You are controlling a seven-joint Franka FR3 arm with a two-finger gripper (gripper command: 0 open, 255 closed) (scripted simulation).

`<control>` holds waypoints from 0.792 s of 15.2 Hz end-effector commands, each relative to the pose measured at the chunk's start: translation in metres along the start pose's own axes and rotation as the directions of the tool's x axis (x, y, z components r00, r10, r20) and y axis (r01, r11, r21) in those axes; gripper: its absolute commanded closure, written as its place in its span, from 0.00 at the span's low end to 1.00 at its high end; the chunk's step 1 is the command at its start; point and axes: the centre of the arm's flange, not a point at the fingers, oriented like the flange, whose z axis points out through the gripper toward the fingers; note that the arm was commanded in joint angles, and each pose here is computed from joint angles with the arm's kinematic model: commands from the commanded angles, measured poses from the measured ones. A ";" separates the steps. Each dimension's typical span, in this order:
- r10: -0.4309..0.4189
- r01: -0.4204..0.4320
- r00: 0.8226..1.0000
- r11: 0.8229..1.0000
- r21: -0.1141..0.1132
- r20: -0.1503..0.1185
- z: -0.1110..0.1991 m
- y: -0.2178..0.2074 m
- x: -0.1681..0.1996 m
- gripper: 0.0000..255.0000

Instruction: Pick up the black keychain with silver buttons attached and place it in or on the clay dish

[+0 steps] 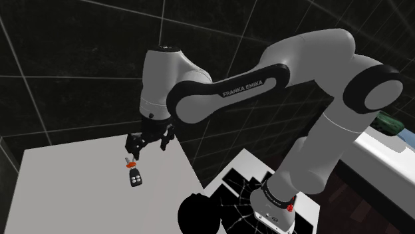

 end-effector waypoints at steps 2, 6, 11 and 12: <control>0.001 -0.001 1.000 1.000 0.000 -0.006 0.016 -0.034 0.005 0.00; 0.001 -0.001 1.000 1.000 -0.001 -0.009 0.033 -0.048 0.009 0.00; 0.001 -0.001 1.000 1.000 -0.001 -0.009 0.062 -0.048 0.009 0.00; 0.001 -0.001 1.000 1.000 -0.001 -0.009 0.062 -0.048 0.009 0.00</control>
